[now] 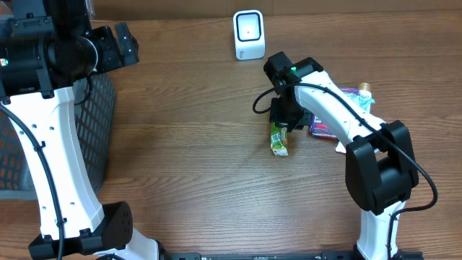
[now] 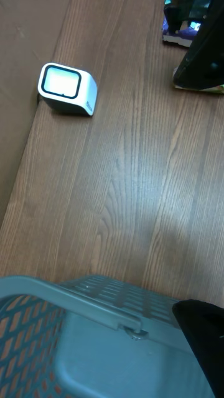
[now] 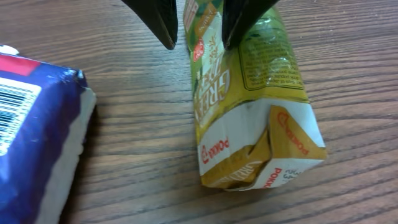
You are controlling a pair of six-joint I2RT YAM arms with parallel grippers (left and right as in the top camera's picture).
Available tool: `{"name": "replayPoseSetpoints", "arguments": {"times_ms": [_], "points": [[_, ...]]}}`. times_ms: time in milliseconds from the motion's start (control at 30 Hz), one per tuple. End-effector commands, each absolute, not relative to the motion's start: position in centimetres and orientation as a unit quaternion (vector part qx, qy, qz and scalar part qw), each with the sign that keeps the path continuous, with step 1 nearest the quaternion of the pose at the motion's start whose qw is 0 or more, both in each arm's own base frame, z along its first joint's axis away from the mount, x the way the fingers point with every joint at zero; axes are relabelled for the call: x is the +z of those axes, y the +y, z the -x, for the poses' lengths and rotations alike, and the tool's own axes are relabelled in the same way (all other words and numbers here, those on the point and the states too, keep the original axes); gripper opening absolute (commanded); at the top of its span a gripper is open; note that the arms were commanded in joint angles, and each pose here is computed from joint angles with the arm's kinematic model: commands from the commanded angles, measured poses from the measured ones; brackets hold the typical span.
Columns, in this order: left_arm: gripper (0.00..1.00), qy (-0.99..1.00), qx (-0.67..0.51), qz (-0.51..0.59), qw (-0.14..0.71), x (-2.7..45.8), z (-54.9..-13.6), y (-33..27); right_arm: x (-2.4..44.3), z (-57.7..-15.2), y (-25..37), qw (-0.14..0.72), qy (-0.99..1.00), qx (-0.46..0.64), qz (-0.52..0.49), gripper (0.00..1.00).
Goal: Scan the item barcode
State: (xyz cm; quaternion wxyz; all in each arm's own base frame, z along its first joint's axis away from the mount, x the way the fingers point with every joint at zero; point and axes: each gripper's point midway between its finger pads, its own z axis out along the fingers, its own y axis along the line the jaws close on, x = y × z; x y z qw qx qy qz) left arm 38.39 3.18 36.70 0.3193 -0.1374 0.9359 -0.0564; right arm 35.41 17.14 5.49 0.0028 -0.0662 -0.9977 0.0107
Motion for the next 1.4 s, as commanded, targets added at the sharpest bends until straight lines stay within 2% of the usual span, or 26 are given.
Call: {"name": "replayPoseSetpoints", "arguments": {"times_ms": [0, 367, 533, 700, 767, 833, 900, 1167, 1367], "points": [[1.00, 0.935, -0.055, 0.127, 0.326, 37.0, -38.7, 3.1, 5.4, -35.1, 18.3, 0.008, -0.998, -0.011, 0.060, 0.23], [1.00, 0.935, -0.055, 0.127, 0.326, 37.0, -38.7, 3.1, 5.5, -33.9, 21.9, 0.001, -0.999, -0.028, 0.018, 0.24], [1.00, 0.935, -0.055, 0.127, 0.326, 37.0, -38.7, 3.1, 6.1, -34.1, 21.6, 0.002, -0.999, -0.027, 0.022, 0.25], [1.00, 0.935, -0.055, 0.127, 0.326, 37.0, -38.7, 3.1, 7.0, -35.7, 19.6, 0.006, -0.998, -0.045, 0.051, 0.36], [1.00, 0.935, -0.055, 0.127, 0.326, 37.0, -38.7, 3.1, 7.1, -35.9, 19.3, 0.021, -0.996, -0.077, 0.047, 0.49], [1.00, 0.935, -0.055, 0.127, 0.326, 37.0, -38.7, 3.1, 7.3, -36.1, 19.5, 0.036, -0.991, -0.127, 0.037, 0.57], [1.00, 0.935, -0.055, 0.127, 0.326, 37.0, -38.7, 3.1, 7.4, -36.1, 20.0, 0.046, -0.985, -0.165, 0.028, 0.60], [1.00, 0.935, -0.055, 0.127, 0.326, 37.0, -38.7, 3.1, 5.0, -34.1, 21.7, 0.084, -0.968, -0.236, 0.020, 0.61], [1.00, 0.935, -0.055, 0.127, 0.326, 37.0, -38.7, 3.1, 2.4, -32.3, 21.6, 0.107, -0.962, -0.247, 0.040, 0.57]]}}
